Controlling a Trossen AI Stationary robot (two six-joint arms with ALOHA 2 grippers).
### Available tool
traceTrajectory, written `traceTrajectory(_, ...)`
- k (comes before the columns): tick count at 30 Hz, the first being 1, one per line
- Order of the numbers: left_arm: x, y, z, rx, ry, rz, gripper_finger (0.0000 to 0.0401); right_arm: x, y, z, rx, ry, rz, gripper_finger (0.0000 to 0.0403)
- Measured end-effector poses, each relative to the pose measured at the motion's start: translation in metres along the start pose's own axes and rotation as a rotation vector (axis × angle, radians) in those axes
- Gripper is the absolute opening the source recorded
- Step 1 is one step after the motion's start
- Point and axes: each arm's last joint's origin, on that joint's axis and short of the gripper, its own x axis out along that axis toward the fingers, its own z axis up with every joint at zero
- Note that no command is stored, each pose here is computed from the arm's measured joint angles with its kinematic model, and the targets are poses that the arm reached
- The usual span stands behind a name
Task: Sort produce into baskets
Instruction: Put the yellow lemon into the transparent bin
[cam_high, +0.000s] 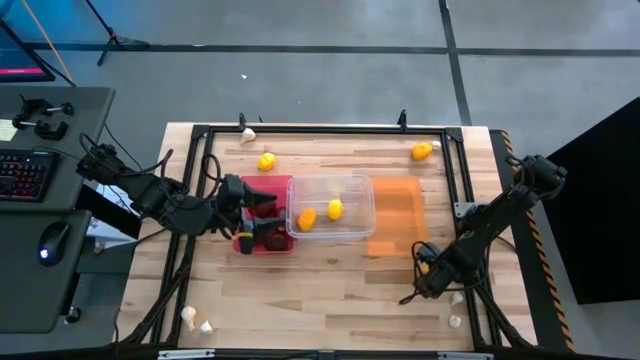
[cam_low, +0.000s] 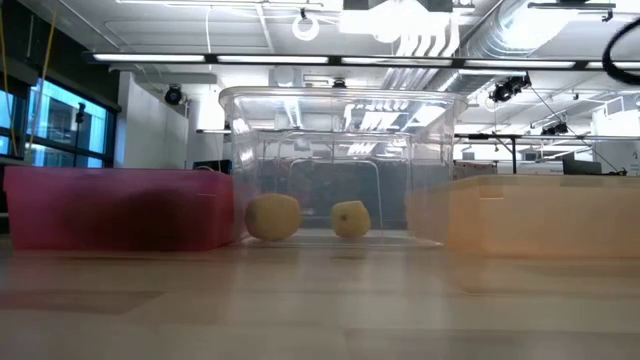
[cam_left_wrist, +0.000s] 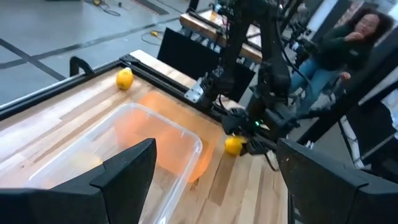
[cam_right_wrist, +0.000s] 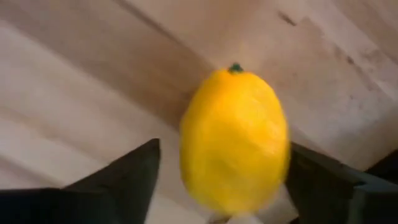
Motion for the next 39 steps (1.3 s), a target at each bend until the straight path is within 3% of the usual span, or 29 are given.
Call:
traceTrajectory(6,-0.002,0.001,0.003,-0.008,-0.033,0.023,0.0319,-0.042,0.022,-0.008,-0.073,-0.025,0.026,0.0136)
traceTrajectory(10,-0.005,0.006,0.012,0.016,-0.072,0.017,0.0319,-0.088,0.049,-0.01,-0.12,-0.203,0.196,0.0074)
traceTrajectory(16,-0.018,0.018,0.034,0.04,-0.169,0.011,0.0319,-0.147,0.071,0.012,-0.057,-0.574,0.375,0.0076)
traceTrajectory(23,-0.035,0.036,0.056,0.049,-0.275,0.027,0.0319,-0.177,0.077,0.074,-0.027,-0.841,0.382,0.0082)
traceTrajectory(28,-0.041,0.044,0.058,0.062,-0.265,0.034,0.0319,-0.178,0.078,0.124,0.02,-0.948,0.344,0.0092)
traceTrajectory(32,-0.04,0.045,0.049,0.13,-0.157,-0.035,0.0319,-0.176,0.084,0.156,0.112,-1.013,0.369,0.0109)
traceTrajectory(35,-0.036,0.044,0.04,0.16,-0.055,-0.08,0.0319,-0.165,0.09,0.174,0.126,-0.993,0.365,0.0122)
traceTrajectory(39,-0.028,0.043,0.032,0.171,0.013,-0.063,0.0319,-0.147,0.094,0.194,0.132,-0.863,0.379,0.0142)
